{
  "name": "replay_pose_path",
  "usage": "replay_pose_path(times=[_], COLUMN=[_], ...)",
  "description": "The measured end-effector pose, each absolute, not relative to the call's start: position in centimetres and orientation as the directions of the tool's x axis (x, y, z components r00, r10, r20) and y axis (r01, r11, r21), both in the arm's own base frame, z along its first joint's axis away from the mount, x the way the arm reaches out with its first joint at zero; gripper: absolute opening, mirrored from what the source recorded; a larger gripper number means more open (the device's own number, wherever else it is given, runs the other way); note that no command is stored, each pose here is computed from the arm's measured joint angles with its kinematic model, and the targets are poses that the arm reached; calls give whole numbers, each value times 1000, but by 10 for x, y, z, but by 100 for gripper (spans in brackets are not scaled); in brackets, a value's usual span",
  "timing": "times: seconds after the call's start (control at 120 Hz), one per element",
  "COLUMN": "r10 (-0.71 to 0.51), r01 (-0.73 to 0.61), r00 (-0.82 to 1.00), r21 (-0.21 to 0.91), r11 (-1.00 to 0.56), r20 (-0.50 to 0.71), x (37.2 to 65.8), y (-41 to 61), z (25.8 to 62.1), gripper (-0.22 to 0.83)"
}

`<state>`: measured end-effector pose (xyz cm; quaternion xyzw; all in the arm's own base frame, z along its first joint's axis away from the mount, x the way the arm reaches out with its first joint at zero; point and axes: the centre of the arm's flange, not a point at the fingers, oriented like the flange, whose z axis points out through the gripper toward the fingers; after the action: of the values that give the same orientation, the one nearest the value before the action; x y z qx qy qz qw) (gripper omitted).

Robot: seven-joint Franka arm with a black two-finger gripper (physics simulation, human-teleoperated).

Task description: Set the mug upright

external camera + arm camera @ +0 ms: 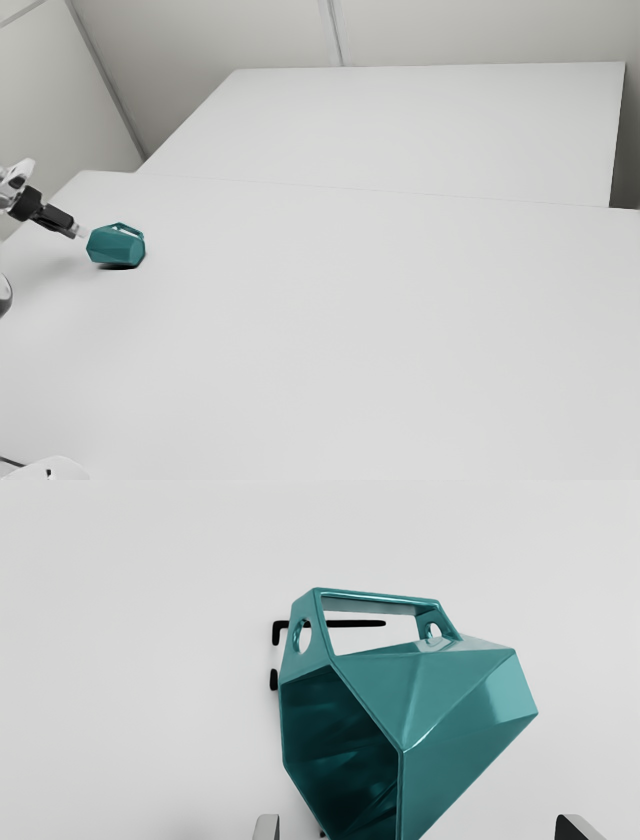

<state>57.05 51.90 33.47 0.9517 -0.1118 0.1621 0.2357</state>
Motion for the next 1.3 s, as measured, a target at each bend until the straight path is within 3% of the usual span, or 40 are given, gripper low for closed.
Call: replay_pose_path(times=[0.658, 1.3], r10=[-107, -51], r01=[-344, -329], r00=[895, 904], r21=[518, 616], r11=[-783, -715], r20=[433, 424], x=[578, 577], y=[505, 494], z=[303, 281], gripper=[62, 60])
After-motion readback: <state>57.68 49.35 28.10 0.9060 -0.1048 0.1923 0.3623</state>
